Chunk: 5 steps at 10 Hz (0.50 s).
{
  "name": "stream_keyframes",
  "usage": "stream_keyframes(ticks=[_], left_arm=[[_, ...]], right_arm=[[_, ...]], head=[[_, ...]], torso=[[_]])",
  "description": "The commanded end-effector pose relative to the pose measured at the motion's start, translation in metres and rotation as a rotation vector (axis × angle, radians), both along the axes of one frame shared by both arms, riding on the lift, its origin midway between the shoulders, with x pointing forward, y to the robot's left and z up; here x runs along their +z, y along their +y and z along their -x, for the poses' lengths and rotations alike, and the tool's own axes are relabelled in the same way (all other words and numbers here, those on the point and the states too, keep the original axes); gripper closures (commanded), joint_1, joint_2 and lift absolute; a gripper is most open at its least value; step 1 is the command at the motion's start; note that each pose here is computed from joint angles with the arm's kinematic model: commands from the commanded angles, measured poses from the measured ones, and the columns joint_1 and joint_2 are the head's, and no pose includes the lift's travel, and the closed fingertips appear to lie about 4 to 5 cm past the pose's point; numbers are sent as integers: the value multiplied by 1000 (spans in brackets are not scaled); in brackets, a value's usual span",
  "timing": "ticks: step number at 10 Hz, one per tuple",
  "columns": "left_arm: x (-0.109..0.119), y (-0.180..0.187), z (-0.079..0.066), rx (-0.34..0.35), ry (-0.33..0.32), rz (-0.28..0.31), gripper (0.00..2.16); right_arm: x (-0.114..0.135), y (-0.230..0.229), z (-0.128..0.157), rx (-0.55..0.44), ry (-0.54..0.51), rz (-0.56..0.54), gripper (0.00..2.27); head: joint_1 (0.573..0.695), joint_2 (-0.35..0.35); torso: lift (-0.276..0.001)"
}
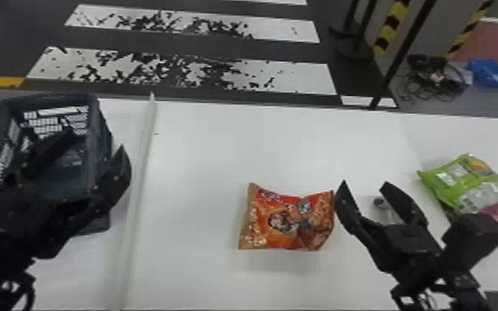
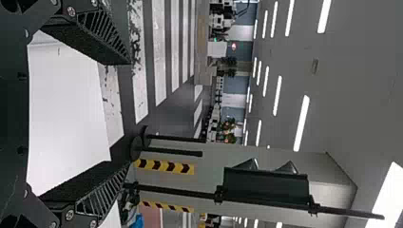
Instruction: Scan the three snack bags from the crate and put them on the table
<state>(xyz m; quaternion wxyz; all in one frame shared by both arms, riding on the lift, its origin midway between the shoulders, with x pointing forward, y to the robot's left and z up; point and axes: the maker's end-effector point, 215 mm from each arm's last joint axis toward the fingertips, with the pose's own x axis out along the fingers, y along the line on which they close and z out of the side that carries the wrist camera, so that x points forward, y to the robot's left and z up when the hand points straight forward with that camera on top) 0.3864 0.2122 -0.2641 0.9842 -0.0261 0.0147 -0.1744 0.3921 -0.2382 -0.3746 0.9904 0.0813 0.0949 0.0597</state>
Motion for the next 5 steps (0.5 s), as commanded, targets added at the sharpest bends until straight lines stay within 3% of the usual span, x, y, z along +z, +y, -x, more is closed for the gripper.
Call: stream_keyframes(ticks=[1,5], left_arm=[[-6,12,10,40,9,13,140],[-23,34,36,83,48,30,140]], right_arm=[[-14,9,4,33,35,-2,107],[-55,75,29,224,230,-207,103]], head=[[695,-50],[695,51]], torso=[[-94],[-94]])
